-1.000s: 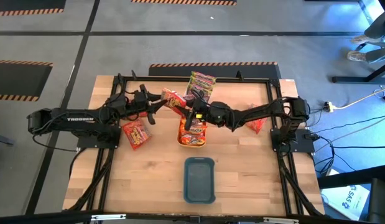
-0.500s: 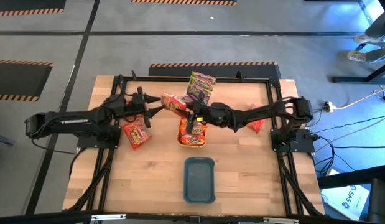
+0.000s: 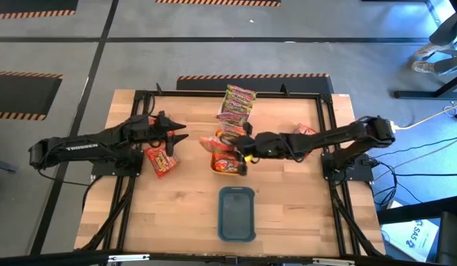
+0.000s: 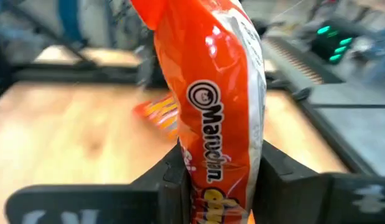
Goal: Sort Maruchan noodles
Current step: Put the orange noodle pack into the blue bin
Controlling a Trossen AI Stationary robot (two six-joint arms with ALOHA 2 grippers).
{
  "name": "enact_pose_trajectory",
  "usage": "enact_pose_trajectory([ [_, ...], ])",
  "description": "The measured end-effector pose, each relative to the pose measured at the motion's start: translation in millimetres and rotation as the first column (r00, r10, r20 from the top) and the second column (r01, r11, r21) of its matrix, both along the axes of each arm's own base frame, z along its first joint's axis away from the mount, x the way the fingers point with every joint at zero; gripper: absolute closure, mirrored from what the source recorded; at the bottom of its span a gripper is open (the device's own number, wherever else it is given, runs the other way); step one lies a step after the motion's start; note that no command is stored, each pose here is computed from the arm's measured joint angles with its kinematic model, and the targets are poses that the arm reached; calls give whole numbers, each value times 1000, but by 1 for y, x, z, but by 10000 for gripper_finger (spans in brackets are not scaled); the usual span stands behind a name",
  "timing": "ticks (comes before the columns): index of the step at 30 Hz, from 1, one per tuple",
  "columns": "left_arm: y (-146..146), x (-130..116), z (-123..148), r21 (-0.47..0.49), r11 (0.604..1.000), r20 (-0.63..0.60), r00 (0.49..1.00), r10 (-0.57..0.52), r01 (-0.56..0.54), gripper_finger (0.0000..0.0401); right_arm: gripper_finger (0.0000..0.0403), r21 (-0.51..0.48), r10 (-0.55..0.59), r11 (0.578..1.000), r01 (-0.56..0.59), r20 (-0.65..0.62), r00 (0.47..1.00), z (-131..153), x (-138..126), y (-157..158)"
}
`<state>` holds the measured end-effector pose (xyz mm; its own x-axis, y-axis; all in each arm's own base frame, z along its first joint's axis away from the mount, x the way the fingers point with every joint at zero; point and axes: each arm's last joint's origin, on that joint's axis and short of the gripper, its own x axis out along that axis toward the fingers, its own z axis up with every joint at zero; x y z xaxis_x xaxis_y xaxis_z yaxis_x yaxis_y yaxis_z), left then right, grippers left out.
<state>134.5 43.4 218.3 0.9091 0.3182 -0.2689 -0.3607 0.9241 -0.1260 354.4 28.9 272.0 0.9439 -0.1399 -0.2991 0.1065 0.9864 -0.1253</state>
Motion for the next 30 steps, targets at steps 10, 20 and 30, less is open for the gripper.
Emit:
enact_pose_trajectory([
  [10,-3,1,-2,-77,996,9,999,-38,38,209,311,177,273,954,-243,-172,947,10,-25,41],
  [20,-8,3,-2,-76,995,7,998,-67,67,209,310,313,376,913,-263,-389,841,40,-23,69],
  [30,-9,3,-3,-38,999,-14,1000,-14,14,209,309,391,447,887,-244,-601,662,3,5,81],
])
